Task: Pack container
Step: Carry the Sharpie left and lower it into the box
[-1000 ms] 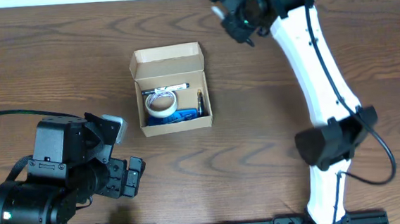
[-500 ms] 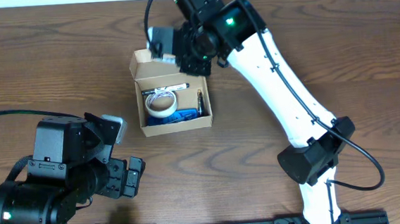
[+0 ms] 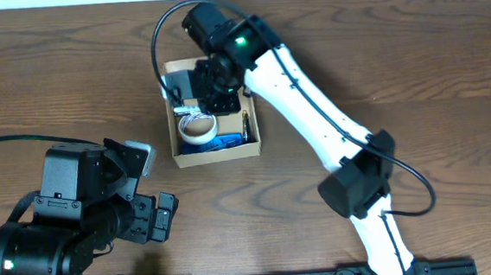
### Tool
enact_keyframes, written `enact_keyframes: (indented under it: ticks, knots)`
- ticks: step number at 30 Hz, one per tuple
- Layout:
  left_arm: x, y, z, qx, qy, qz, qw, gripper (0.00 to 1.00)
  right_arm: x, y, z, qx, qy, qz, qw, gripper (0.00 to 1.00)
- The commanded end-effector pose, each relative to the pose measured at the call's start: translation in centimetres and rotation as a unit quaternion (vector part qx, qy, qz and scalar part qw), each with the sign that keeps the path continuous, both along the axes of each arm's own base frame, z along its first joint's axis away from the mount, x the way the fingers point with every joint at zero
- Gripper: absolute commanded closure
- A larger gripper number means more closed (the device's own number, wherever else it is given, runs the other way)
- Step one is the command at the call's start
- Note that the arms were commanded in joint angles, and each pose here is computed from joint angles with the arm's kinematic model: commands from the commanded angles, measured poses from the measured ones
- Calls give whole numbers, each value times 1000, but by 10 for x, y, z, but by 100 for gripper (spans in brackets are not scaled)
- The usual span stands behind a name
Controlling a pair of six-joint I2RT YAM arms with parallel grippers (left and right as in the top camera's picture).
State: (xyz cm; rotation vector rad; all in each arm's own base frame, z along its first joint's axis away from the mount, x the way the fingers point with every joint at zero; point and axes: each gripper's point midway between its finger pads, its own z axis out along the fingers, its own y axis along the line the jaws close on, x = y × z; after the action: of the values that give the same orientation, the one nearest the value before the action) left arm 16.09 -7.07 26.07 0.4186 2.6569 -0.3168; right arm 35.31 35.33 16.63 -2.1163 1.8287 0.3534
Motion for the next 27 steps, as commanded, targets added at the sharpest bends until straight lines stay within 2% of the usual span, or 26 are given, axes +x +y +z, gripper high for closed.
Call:
enact_keyframes:
  ticks: [1, 17, 22, 27]
  knots:
    - [0, -1, 5, -1, -9, -8, 1000, 5, -9, 8, -25, -13, 28, 16, 999, 99]
    - [0, -1, 5, -1, -9, -8, 1000, 5, -18, 11, -91, -63, 84, 24, 994, 99]
    - [0, -1, 5, -1, -9, -8, 1000, 5, -18, 11, -100, -68, 89, 24, 993, 95]
    - [0, -1, 5, -1, -9, -8, 1000, 5, -17, 12, -103, -69, 90, 24, 993, 87]
